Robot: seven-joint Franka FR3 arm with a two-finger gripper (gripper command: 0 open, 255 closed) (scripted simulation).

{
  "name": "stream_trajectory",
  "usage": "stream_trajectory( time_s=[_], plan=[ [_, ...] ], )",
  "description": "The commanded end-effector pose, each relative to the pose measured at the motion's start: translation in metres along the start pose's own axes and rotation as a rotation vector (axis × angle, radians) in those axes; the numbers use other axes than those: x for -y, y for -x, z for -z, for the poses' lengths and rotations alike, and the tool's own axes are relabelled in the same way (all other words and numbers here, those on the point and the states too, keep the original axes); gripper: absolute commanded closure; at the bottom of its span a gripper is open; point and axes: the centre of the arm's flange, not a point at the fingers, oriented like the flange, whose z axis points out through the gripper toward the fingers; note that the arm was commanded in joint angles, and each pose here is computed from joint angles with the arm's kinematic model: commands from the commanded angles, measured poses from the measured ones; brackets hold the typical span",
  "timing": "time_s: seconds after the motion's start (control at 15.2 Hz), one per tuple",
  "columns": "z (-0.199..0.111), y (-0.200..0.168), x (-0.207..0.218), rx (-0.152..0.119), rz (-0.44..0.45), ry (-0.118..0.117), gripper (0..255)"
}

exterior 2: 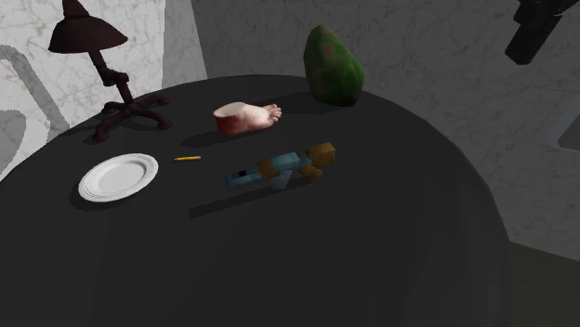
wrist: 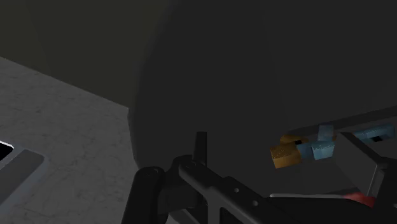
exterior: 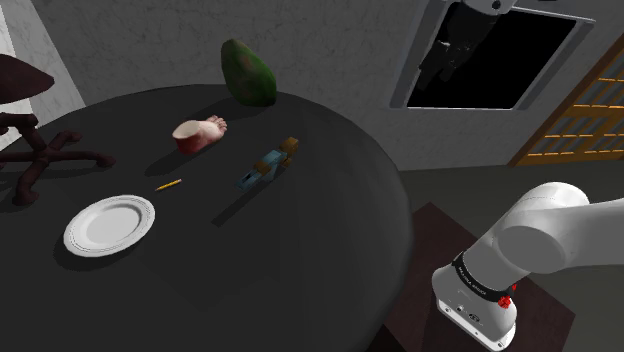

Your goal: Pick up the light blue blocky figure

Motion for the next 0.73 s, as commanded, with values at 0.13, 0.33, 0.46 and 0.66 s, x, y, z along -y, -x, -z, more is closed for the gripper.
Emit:
stream_trajectory(
  time_s=[0.13,0.33,0.46,0.66],
  plan=[
    [-0.017,-0.006,0.02,0.01,-0.056,0.002,0],
    [-0.043,-0.018,0.048,0.026,-0.14,0.006,0],
    [-0.061,-0.027,0.067,0.036,-0.196,0.008,0],
    [-0.088,-0.041,0.093,0.051,-0.28,0.011,0]
  ],
)
